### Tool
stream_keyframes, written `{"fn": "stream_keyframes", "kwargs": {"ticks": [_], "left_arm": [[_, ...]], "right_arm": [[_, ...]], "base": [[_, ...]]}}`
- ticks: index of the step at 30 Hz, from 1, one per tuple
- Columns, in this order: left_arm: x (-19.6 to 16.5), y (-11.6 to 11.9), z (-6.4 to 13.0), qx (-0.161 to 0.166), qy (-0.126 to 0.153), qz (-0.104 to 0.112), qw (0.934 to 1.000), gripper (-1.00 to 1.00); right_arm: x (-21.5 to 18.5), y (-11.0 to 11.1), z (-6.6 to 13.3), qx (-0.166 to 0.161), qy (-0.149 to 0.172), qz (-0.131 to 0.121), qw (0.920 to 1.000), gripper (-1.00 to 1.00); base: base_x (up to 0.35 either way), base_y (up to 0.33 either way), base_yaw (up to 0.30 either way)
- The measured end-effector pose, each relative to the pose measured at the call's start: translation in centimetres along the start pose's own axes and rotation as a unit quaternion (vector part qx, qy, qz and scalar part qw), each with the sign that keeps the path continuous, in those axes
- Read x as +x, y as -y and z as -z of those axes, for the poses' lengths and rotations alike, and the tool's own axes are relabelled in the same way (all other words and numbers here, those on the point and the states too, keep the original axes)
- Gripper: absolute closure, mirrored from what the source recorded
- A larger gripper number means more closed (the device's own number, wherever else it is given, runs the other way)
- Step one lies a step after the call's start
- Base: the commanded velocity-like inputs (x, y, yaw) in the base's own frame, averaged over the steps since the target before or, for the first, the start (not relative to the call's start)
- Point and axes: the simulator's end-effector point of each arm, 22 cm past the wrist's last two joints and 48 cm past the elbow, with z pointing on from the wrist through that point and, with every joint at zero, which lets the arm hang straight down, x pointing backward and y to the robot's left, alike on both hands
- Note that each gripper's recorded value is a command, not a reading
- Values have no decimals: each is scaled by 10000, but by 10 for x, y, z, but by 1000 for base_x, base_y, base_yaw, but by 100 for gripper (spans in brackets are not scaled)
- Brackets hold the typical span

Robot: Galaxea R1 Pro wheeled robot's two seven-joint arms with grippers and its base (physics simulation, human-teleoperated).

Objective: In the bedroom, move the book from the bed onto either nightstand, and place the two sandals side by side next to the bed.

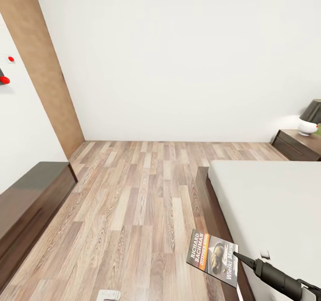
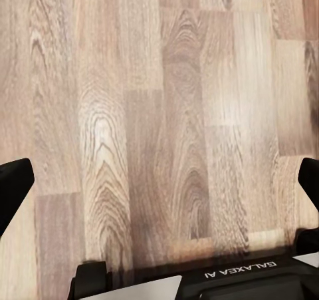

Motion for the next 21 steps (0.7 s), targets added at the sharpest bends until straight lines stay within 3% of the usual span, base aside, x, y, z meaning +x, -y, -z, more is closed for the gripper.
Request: {"fn": "stream_keyframes", "kwargs": {"ticks": [21], "left_arm": [[-16, 1, 4, 3, 168, -35, 9999, -100]], "right_arm": [[-9, -12, 1, -87, 76, 126, 9999, 100]], "base": [[0, 0, 0]]}}
